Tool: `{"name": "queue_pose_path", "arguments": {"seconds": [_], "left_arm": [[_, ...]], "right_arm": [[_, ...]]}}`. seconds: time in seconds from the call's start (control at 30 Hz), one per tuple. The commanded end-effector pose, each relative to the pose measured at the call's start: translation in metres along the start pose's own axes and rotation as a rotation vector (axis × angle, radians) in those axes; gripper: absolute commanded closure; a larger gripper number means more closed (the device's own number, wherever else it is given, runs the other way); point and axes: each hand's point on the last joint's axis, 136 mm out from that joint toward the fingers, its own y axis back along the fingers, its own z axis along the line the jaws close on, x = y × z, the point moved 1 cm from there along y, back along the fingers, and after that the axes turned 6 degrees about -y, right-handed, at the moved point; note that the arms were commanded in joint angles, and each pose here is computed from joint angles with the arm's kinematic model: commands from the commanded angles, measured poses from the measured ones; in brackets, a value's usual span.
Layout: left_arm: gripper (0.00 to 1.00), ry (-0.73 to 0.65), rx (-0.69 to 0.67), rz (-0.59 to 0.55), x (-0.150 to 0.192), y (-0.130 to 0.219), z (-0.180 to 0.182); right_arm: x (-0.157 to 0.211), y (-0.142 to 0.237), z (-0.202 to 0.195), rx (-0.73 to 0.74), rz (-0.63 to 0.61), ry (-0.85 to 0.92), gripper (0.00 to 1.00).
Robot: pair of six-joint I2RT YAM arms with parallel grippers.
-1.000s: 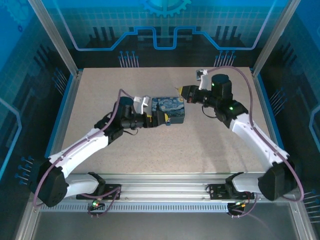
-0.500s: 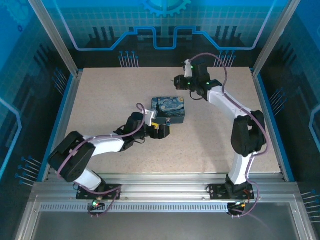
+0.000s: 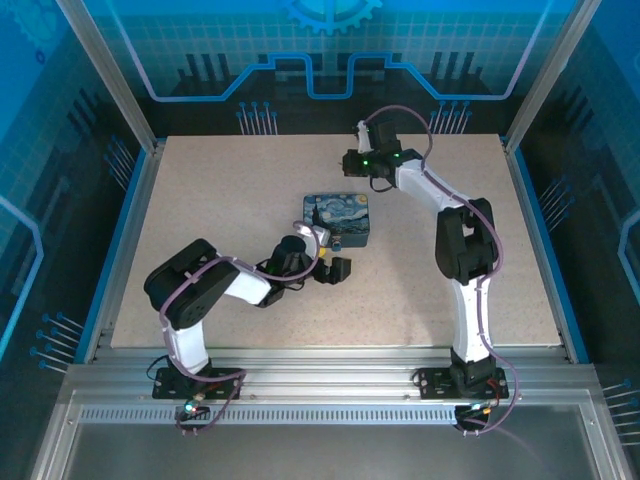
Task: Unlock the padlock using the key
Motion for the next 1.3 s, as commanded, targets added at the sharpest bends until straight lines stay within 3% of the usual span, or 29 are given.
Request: {"name": "queue_pose_path", "arguments": {"seconds": [0.0, 0.33, 0.57, 0.77, 0.87, 1.07, 1.27], "left_arm": [[0.01, -0.071, -0.009, -0.112, -0.024, -0.011, -0.005], [0.01, -0.086, 0.003, -0.109, -0.02, -0.04, -0.004], [0.03, -0.081, 0.117, -0.109, -0.026, -0.044, -0.02], [0.04, 0.064, 0.221, -0.168, -0.042, -0.043, -0.013], [0.04, 0.142, 0.22, -0.208, -0.049, -0.042, 0.001], [0.06, 0.146, 0.221, -0.206, -0.053, -0.041, 0.003], [0.05, 0.131, 0.108, -0.162, -0.043, -0.044, 0.019]], "right_arm": [[-0.002, -0.007, -0.015, 0.041, 0.012, 0.029, 1.0], [0.019, -0.03, -0.033, 0.067, 0.062, 0.038, 1.0], [0.05, -0.047, -0.036, 0.06, 0.139, 0.047, 1.0], [0.071, -0.053, -0.042, 0.057, 0.177, 0.031, 1.0], [0.079, -0.055, -0.041, 0.044, 0.189, 0.019, 1.0], [0.087, -0.059, -0.038, 0.03, 0.195, 0.015, 1.0], [0.09, -0.06, -0.037, 0.031, 0.198, 0.025, 1.0]]}}
